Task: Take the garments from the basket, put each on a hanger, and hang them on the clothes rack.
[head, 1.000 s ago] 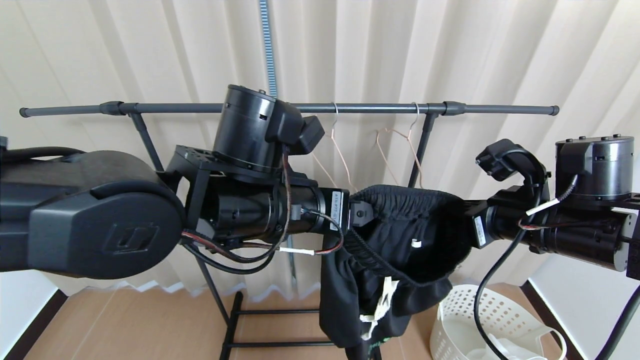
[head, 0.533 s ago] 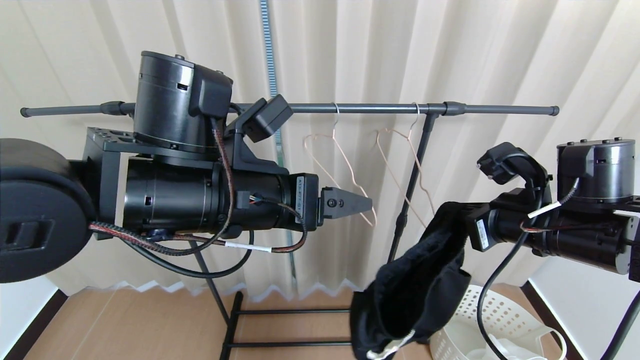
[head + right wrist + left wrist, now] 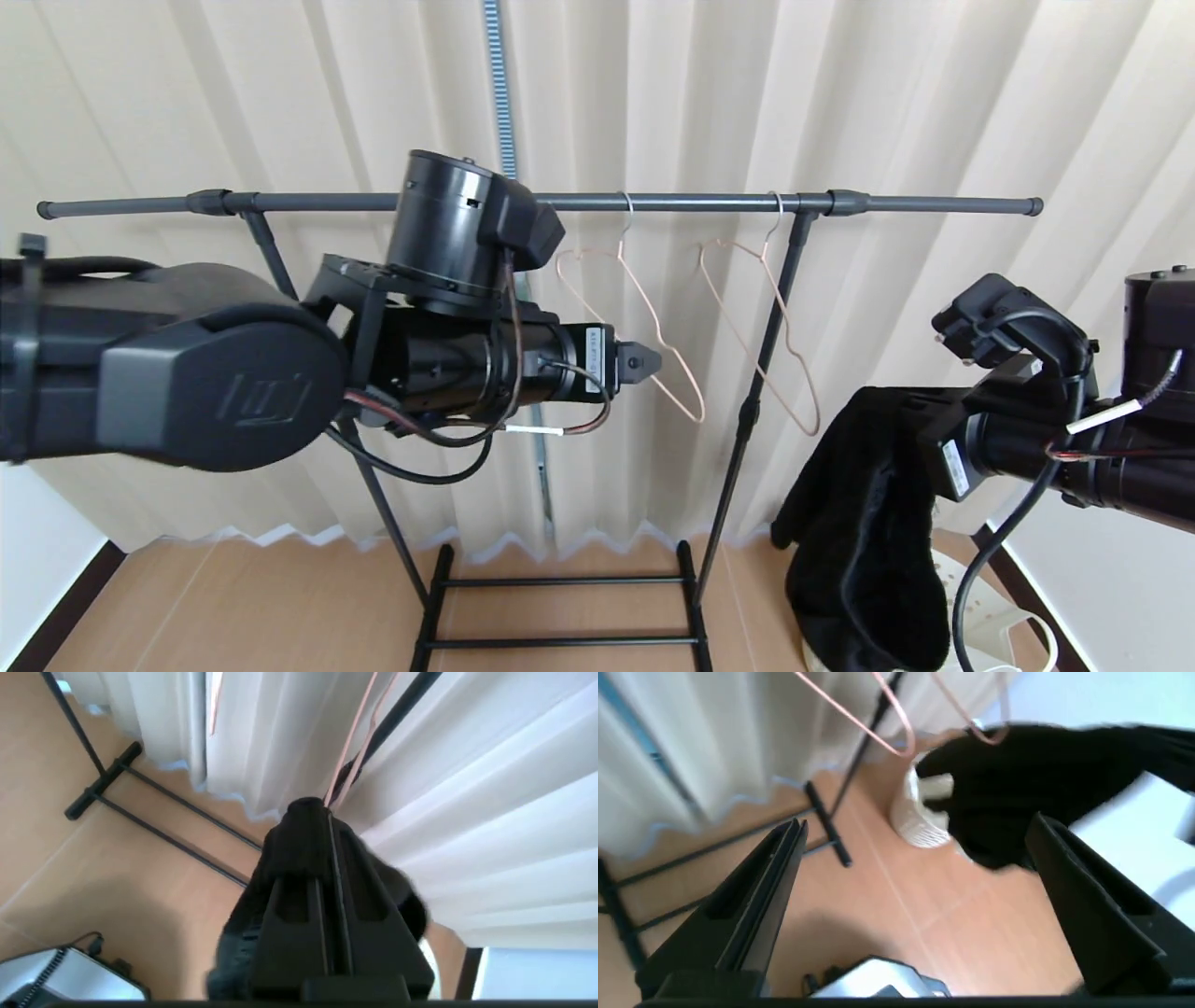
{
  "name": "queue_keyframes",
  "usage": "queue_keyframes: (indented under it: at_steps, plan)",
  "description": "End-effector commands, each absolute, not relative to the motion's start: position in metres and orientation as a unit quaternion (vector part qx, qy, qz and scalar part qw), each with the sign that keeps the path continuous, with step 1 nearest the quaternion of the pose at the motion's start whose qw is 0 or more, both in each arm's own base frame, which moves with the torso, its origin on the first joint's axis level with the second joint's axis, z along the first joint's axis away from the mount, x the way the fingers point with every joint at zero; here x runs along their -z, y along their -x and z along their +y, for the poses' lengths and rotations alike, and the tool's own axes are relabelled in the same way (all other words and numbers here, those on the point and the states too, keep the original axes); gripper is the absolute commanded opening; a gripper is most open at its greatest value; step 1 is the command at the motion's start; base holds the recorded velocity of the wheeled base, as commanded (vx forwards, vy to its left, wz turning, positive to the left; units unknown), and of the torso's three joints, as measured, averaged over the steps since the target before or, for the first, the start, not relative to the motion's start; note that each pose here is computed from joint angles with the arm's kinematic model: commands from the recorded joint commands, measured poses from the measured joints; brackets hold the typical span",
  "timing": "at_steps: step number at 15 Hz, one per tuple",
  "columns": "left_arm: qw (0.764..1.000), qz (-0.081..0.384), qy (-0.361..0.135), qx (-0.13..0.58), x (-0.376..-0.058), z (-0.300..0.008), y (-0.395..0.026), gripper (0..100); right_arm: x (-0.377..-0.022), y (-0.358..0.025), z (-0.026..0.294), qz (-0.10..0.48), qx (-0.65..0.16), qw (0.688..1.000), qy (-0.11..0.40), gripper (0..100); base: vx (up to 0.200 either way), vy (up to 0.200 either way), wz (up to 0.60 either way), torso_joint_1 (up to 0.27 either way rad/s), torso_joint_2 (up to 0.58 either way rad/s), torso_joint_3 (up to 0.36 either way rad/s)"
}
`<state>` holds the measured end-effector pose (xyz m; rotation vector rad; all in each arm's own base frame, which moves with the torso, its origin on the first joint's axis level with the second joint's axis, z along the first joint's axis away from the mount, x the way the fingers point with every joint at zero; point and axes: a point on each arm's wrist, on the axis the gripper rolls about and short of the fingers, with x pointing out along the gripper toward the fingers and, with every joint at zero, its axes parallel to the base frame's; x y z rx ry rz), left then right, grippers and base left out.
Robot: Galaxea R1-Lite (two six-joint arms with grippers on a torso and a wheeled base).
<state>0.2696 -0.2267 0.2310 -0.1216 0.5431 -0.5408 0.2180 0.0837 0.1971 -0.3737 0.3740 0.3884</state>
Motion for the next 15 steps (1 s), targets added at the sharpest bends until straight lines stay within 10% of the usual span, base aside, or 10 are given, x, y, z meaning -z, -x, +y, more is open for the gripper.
queue_keyframes:
  at_steps: [1,15]
  plan:
    - [0.932,0.279,0.042,0.227,-0.206,-0.256,-0.307,100,-0.201,-0.209,0.081,0.172,-0.193,0.947,0.19,0,0.0,0.0,0.0,0.0,0.0,0.0]
    - [0.94,0.292,0.0,0.177,-0.192,-0.281,-0.335,100,-0.197,-0.209,0.082,0.176,-0.197,0.943,0.202,0,0.014,-0.043,0.0,0.001,0.0,0.001]
